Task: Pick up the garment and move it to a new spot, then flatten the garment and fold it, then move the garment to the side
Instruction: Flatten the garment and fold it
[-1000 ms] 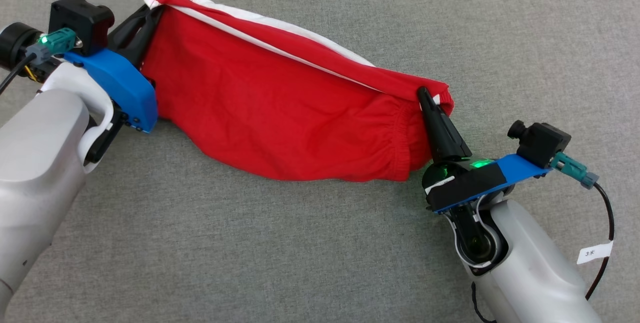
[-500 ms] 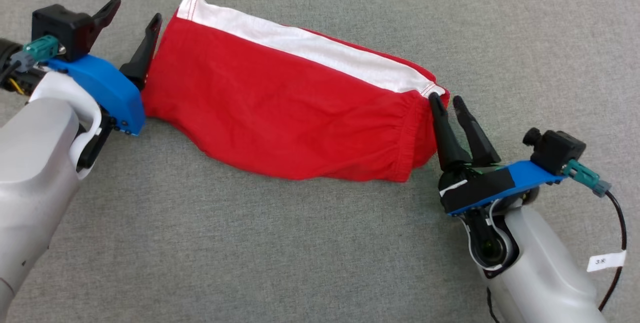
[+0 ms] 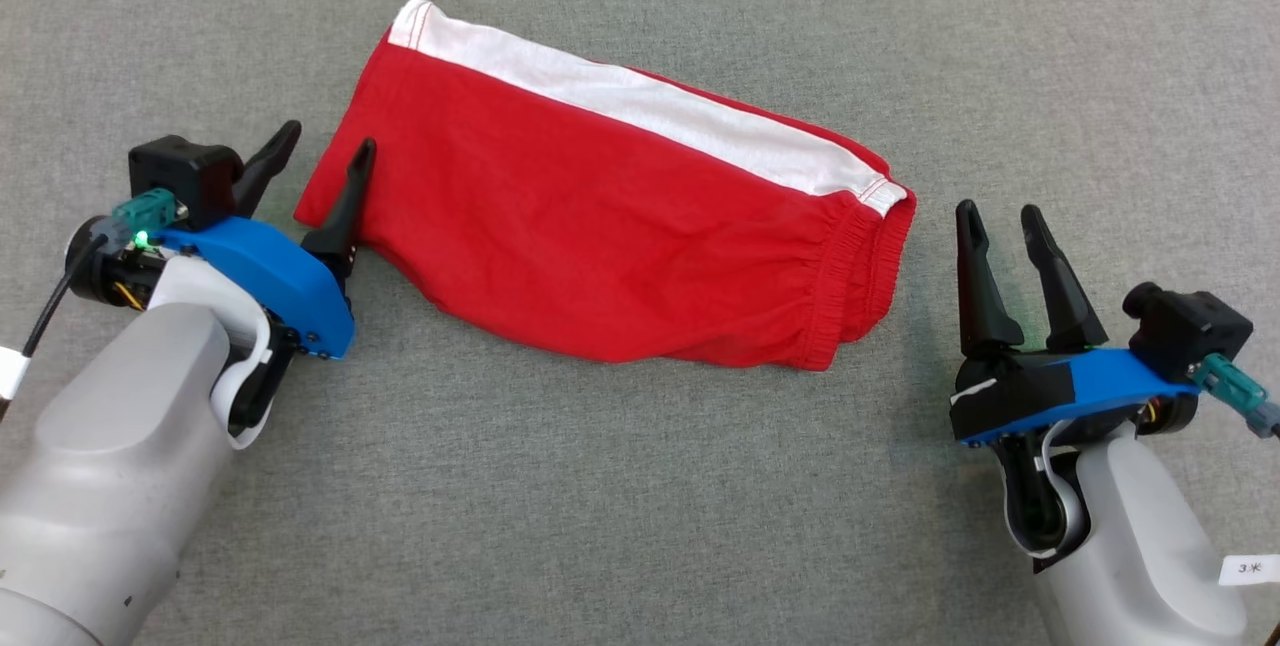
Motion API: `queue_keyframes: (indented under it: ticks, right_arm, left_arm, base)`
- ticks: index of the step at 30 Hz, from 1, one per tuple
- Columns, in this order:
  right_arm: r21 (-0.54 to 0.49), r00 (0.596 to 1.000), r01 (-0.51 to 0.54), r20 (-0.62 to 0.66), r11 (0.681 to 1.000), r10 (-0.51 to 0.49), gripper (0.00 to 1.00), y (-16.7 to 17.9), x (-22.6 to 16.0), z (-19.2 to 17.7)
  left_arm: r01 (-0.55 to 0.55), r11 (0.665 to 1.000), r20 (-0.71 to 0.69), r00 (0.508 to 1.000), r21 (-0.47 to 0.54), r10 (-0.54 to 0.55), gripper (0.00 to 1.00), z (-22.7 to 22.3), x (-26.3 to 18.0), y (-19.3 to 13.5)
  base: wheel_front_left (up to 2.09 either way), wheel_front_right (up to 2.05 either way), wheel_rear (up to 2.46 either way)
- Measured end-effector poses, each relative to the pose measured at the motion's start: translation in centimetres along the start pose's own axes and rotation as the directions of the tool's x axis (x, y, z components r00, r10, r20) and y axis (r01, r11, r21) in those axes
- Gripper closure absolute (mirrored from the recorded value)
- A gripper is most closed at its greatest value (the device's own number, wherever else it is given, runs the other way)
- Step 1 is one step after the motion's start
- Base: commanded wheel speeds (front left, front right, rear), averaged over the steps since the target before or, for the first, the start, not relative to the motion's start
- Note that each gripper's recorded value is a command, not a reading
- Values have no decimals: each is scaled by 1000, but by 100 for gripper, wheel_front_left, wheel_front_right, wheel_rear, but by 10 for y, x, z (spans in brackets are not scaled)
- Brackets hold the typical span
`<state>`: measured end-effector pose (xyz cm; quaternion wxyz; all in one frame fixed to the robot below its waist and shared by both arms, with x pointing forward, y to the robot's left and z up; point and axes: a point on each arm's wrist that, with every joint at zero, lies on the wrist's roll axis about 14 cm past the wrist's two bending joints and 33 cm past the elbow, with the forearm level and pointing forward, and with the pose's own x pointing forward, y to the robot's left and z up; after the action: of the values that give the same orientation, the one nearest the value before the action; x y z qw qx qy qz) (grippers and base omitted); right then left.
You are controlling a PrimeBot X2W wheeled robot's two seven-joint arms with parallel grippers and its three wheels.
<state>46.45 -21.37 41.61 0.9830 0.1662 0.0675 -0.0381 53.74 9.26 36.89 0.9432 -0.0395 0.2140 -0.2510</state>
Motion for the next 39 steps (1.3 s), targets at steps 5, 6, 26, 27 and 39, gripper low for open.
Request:
queue_keyframes:
  ticks: [5,6,26,27,39]
  right_arm:
    - [-22,1000,18,-8,1000,-18,0,-5,-5,-3]
    - [-28,1000,20,-11,999,-21,0,-6,-6,-4]
    - [-59,1000,6,-1,998,-6,0,0,-18,3]
    - [-58,1000,0,2,998,0,0,3,-19,4]
    - [-70,995,-88,-43,994,85,0,35,-50,-9]
  left_arm:
    - [9,1000,-35,999,-8,-9,0,-12,-1,-7]
    - [10,1000,-50,999,-10,-11,0,-15,-1,-8]
    - [-44,995,-106,994,-88,35,100,-29,-19,-16]
    - [-65,993,-92,994,-104,55,100,-28,-23,-13]
    - [-268,913,5,959,-307,283,100,-36,-105,-12]
  base:
    - [0,0,0]
    - [0,0,0]
    - [0,0,0]
    - [0,0,0]
    - [0,0,0]
